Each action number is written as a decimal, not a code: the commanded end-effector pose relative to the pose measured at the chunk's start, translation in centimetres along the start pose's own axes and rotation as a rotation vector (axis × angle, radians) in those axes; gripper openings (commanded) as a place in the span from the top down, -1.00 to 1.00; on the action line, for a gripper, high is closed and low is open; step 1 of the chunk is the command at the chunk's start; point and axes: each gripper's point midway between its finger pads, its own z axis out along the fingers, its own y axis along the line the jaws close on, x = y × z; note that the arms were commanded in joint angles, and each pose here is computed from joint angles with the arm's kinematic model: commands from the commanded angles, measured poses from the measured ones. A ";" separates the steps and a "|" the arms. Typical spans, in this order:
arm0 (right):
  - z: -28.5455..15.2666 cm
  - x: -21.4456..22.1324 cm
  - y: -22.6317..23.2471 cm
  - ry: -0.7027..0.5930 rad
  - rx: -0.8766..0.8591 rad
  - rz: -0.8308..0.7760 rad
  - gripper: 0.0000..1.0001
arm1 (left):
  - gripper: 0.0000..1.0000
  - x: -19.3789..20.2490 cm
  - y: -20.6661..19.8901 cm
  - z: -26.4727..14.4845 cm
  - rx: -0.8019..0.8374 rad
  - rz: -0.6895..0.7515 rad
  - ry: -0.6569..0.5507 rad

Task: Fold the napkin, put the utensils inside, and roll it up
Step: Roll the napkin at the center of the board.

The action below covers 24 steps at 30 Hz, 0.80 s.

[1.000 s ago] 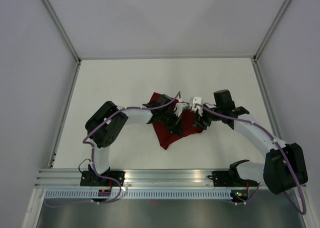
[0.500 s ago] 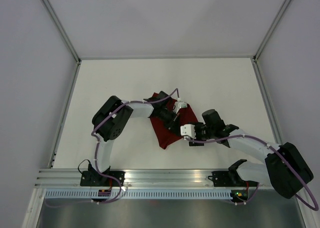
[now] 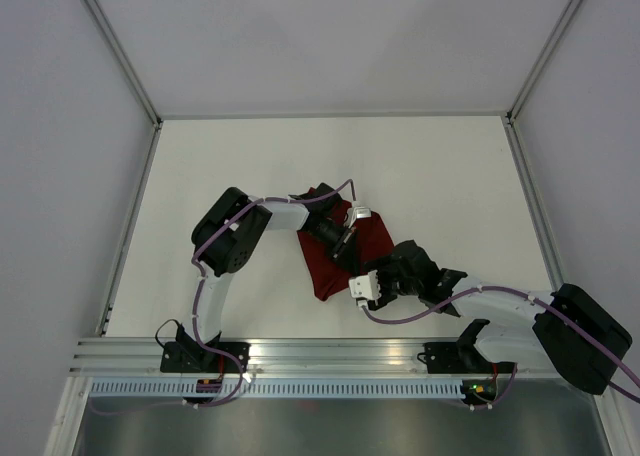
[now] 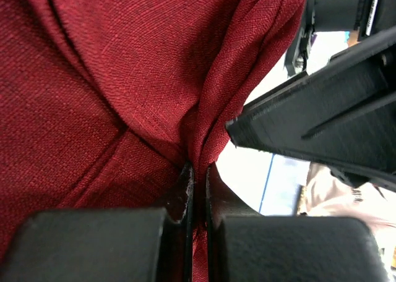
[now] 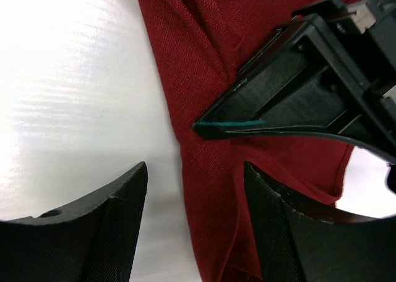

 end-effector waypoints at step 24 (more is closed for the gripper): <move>1.8 0.5 2.5 0.071 -0.105 -0.197 0.31 | 0.95 6.0 5.4 0.2 -0.174 -0.181 0.187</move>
